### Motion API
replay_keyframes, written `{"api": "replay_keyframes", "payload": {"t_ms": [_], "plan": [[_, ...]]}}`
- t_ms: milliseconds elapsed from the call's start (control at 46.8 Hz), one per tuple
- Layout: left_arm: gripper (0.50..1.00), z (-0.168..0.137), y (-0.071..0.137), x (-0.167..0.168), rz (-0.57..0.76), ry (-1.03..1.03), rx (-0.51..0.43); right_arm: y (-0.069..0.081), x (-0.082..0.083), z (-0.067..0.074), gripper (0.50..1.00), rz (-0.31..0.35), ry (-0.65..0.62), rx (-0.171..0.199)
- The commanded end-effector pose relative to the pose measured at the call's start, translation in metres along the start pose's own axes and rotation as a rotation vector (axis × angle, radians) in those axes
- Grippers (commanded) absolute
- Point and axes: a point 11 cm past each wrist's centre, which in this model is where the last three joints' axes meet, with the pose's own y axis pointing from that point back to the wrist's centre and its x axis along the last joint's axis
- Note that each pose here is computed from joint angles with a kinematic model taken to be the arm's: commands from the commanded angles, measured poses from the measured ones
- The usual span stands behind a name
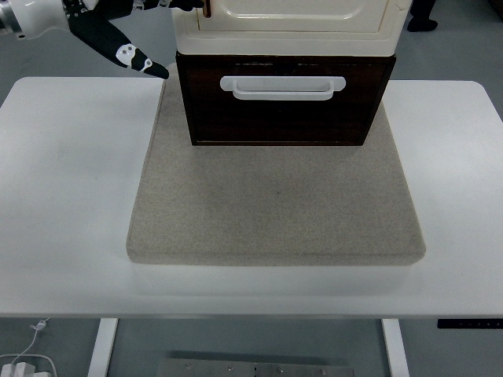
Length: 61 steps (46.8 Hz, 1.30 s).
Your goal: Open the drawer under the combination cabinet
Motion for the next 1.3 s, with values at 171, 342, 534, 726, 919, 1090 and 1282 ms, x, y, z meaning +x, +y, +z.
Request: {"api": "replay_keyframes", "payload": {"t_ms": [171, 342, 534, 726, 919, 1090, 1282], "plan": [[1.000, 0.016, -0.014, -0.007, -0.059, -0.043, -0.012, 0.000, 0.000, 0.000, 0.928, 0.001, 0.000, 0.000], [1.000, 0.027, -0.031, -0.014, -0.110, -0.076, -0.025, 0.000, 0.000, 0.000, 0.928, 0.001, 0.000, 0.000], [1.000, 0.034, -0.048, -0.021, -0.136, -0.074, -0.050, 0.000, 0.000, 0.000, 0.928, 0.001, -0.001, 0.000], [1.000, 0.033, -0.053, -0.024, -0.144, -0.071, -0.037, 0.000, 0.000, 0.000, 0.928, 0.001, -0.001, 0.000], [1.000, 0.032, -0.059, -0.029, -0.155, -0.065, -0.036, 0.000, 0.000, 0.000, 0.928, 0.001, -0.001, 0.000], [1.000, 0.012, -0.062, -0.030, -0.159, -0.072, 0.163, 0.000, 0.000, 0.000, 0.928, 0.001, -0.001, 0.000], [1.000, 0.010, -0.074, -0.039, -0.182, -0.069, 0.205, 0.000, 0.000, 0.000, 0.928, 0.001, -0.001, 0.000]]}}
